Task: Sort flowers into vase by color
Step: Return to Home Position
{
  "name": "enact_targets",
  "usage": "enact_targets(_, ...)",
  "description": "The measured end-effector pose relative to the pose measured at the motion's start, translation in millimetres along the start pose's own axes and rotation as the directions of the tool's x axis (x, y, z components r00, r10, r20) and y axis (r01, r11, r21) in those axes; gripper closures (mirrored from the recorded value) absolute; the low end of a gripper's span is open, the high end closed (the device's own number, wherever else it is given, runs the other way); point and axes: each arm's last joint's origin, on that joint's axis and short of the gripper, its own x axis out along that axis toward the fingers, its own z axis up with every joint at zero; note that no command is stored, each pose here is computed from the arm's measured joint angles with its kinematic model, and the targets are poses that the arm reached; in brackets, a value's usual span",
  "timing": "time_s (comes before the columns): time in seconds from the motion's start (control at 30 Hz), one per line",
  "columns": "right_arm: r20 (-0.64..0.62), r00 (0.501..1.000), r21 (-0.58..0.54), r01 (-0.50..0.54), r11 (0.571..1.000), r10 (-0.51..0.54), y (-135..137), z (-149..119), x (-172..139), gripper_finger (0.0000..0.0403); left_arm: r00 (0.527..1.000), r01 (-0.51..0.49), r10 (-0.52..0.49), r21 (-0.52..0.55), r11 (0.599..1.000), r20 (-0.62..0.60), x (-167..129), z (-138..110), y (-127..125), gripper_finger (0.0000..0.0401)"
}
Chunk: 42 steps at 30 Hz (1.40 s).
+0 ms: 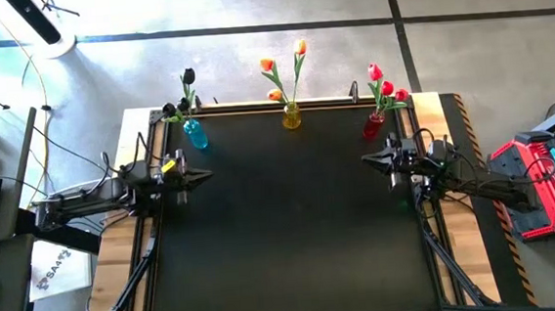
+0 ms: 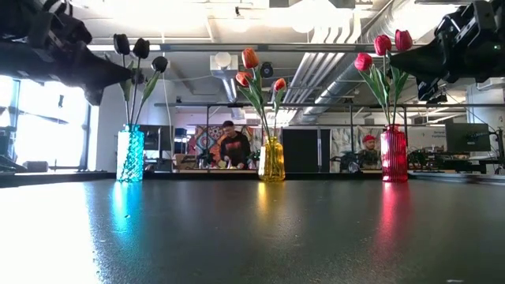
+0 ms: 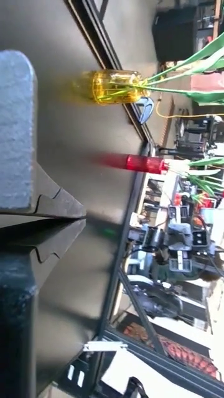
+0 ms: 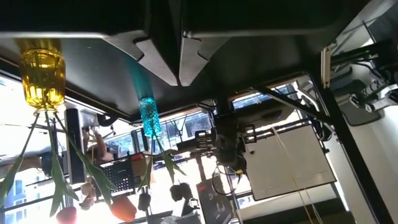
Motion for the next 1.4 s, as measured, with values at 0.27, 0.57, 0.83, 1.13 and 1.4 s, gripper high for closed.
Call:
enact_targets(0.27, 0.038, 0.999, -0.003, -0.010, 1.000, 0.010, -0.4, -1.3, 1.0, 0.0403, 0.999, 0.006, -0.006, -0.012, 1.000, 0.053, -4.6, -4.0, 0.7, 0.0401)
enact_targets(0.57, 0.066, 0.998, -0.011, -0.023, 1.000, 0.024, -1.6, -5.9, 2.2, 0.0403, 0.997, 0.008, -0.007, -0.015, 1.000, 0.071, -1.2, -10.8, 0.4, 0.0401)
enact_targets(0.83, 0.006, 0.998, -0.050, -0.062, 0.997, 0.062, 1.3, -1.4, 0.5, 0.0403, 0.997, 0.023, -0.022, -0.014, 1.000, 0.070, -1.8, -11.0, 0.0, 0.0401)
enact_targets(1.13, -0.051, 0.992, -0.052, -0.120, 0.991, 0.117, 2.3, -5.3, 0.2, 0.0403, 0.995, 0.058, -0.059, 0.014, 0.998, 0.082, -2.1, -9.4, -1.3, 0.0401)
enact_targets(1.4, -0.034, 0.992, -0.021, -0.126, 0.992, 0.125, 3.8, -1.0, -0.4, 0.0403, 0.996, 0.060, -0.059, -0.014, 0.998, 0.072, -2.0, -10.3, -1.2, 0.0401)
